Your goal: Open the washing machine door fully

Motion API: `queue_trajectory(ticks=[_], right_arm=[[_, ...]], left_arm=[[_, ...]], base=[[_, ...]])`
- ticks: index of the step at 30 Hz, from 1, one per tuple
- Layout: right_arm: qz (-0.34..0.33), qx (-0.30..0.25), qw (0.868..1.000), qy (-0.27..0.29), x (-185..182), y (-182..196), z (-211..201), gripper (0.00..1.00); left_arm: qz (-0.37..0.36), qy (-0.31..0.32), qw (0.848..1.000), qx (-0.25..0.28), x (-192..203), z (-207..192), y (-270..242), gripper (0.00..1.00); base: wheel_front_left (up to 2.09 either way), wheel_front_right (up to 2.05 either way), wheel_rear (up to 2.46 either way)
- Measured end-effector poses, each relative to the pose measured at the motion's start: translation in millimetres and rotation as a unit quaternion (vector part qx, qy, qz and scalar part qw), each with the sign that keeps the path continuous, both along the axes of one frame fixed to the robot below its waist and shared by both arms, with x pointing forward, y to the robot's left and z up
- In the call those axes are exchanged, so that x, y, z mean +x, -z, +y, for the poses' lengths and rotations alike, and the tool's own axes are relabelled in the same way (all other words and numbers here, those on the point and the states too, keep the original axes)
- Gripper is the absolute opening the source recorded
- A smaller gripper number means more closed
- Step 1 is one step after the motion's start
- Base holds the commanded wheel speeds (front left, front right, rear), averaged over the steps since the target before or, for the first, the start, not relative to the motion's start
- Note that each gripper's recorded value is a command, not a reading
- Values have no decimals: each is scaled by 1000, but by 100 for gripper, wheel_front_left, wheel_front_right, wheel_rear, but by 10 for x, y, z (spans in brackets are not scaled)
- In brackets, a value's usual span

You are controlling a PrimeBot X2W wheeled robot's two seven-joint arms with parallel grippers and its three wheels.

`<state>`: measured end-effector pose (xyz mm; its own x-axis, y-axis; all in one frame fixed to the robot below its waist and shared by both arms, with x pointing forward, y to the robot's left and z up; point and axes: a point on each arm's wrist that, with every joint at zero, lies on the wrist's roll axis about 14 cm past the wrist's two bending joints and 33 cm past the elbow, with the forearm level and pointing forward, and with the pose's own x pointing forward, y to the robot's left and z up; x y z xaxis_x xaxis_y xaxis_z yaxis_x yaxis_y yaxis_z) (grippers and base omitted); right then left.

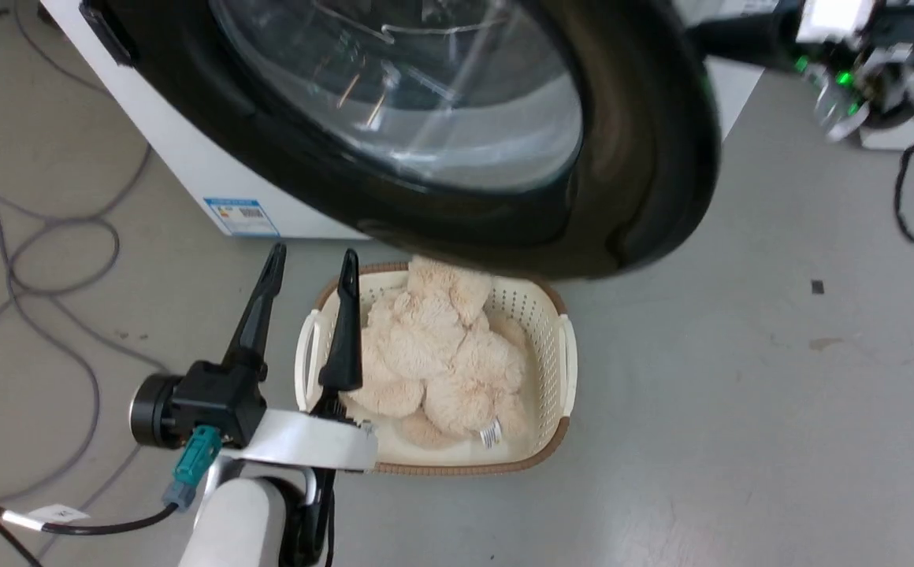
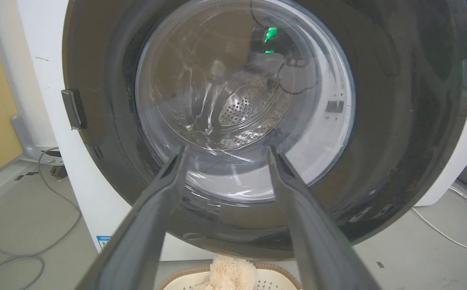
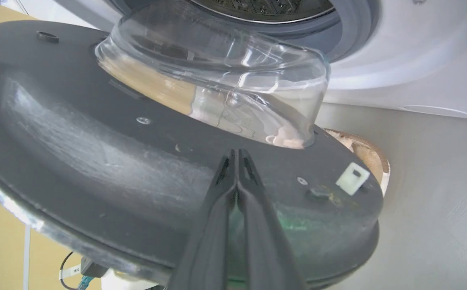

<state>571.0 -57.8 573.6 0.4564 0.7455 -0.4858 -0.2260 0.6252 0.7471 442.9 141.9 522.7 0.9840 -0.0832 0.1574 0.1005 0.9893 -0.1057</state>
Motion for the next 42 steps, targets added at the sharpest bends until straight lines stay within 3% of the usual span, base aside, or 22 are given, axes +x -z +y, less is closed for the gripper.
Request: queue_trajectory(ticks=[14, 28, 34, 38, 39, 40, 42], right_arm=[[24, 29, 995, -94, -788, 61, 368, 0], [36, 81, 976, -197, -1544, 85, 980, 0], [42, 100, 971, -212, -1715, 121, 1102, 0], [23, 139, 974, -178, -1677, 37, 1106, 0], [11, 147, 975, -165, -1653, 2, 1098, 8], [-5, 159, 976, -148, -1618, -43, 1084, 52], [-28, 191, 976, -103, -1546, -118, 1012, 100]], left_arm=[[12, -10, 1000, 19, -352, 96, 14, 100], [17, -33, 999, 34, -635, 272, 24, 100], [22, -38, 998, 36, -699, 308, 51, 100], [21, -37, 998, 38, -706, 301, 44, 100], [21, -36, 998, 38, -708, 299, 44, 100], [21, -36, 998, 38, -709, 294, 47, 100], [22, -35, 998, 38, -713, 291, 51, 100]], base=[[0, 0, 0], [0, 0, 0], [0, 0, 0], [0, 0, 0], [0, 0, 0], [0, 0, 0], [0, 0, 0]])
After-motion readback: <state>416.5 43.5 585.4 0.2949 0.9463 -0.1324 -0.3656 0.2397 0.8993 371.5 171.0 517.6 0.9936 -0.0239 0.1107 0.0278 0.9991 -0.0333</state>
